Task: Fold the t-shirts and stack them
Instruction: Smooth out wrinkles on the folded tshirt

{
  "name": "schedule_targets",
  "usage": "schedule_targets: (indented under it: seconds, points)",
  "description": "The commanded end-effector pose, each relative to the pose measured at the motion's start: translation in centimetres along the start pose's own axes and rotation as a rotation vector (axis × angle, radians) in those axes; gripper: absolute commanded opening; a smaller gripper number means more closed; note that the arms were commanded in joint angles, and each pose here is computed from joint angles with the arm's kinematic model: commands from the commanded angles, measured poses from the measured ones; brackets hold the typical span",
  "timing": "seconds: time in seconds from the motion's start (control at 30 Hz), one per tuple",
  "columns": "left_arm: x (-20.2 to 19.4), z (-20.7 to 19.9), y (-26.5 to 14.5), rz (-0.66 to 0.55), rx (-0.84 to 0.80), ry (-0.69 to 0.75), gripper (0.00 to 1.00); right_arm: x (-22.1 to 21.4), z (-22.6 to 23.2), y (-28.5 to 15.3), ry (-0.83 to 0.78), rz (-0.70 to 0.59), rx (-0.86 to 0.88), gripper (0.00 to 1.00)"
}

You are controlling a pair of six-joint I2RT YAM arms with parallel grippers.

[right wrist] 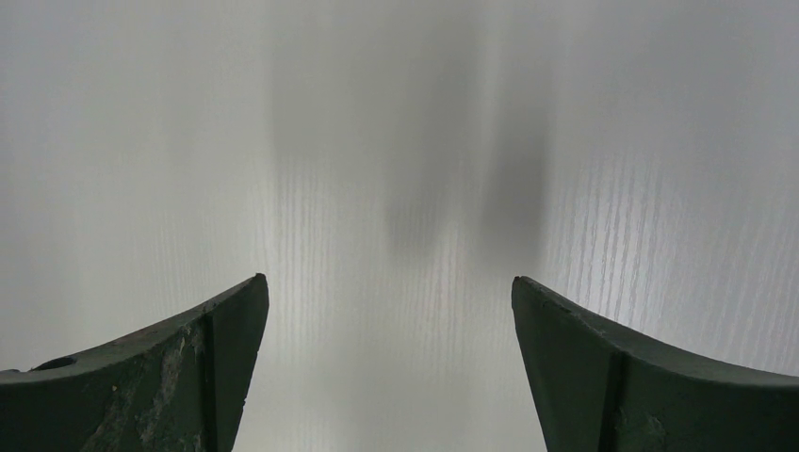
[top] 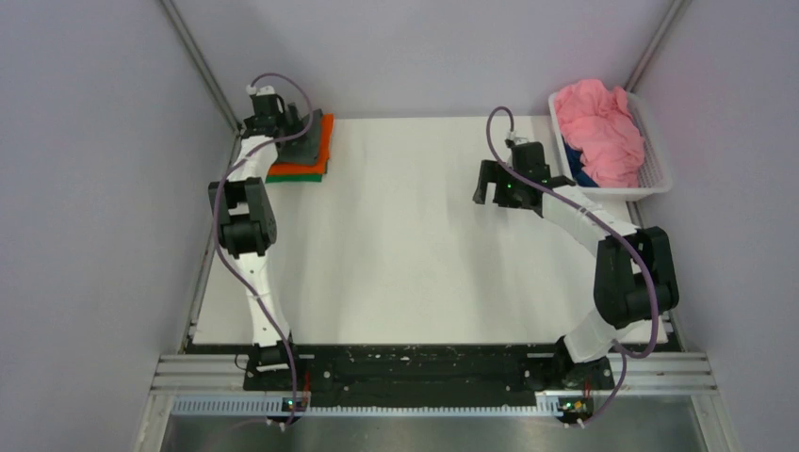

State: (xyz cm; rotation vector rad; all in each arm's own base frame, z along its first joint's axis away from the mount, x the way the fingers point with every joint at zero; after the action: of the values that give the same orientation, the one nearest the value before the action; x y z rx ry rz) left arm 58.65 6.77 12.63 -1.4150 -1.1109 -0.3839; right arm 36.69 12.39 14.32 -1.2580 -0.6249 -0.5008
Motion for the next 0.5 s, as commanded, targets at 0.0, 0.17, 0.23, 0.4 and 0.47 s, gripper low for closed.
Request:
schedule_targets:
  seconds: [0.0,0.17,0.23,0.4,0.47]
  points:
    - [8.5,-4.0,-7.4,-0.212,-0.143,-0.057,0.99,1.2,0.8,-1.1,-0.031,-0.063,0.021,0.99]
    - [9.5,-5.2,-11.9,-0.237,-0.183,-0.060,0.99,1.4,0.9,-2.7,-0.034,-0.100,0.024,0.99]
    - [9.4,-5.4,-14.0,-0.237,-0.194,-0.063,0.99,1.6,0.8,-3.5,-0.030,-0.130,0.015,0.99]
    - [6.6,-5.7,-20.6,-0.197,-0.294,-0.090,0.99,2.1,0.4,-6.2,0.002,-0.228,-0.012,0.99]
    - [4.3,-5.4,-23.3,-0.176,-0.311,-0.110,0.99,1.8,-0.2,-7.2,0.019,-0.264,-0.049,0.99]
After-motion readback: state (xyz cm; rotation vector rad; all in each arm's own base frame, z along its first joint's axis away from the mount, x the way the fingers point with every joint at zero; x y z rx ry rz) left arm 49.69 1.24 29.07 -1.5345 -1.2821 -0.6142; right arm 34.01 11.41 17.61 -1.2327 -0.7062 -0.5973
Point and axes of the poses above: each gripper's point midway between its finger pads, its own y axis out along the fingers, its own z axis along the line the jaws close on, x = y × z, the point moved 5 cm from there along -y, back along the fingers, and after that the axes turned 7 degrees about -y, right-handed, at the moved point
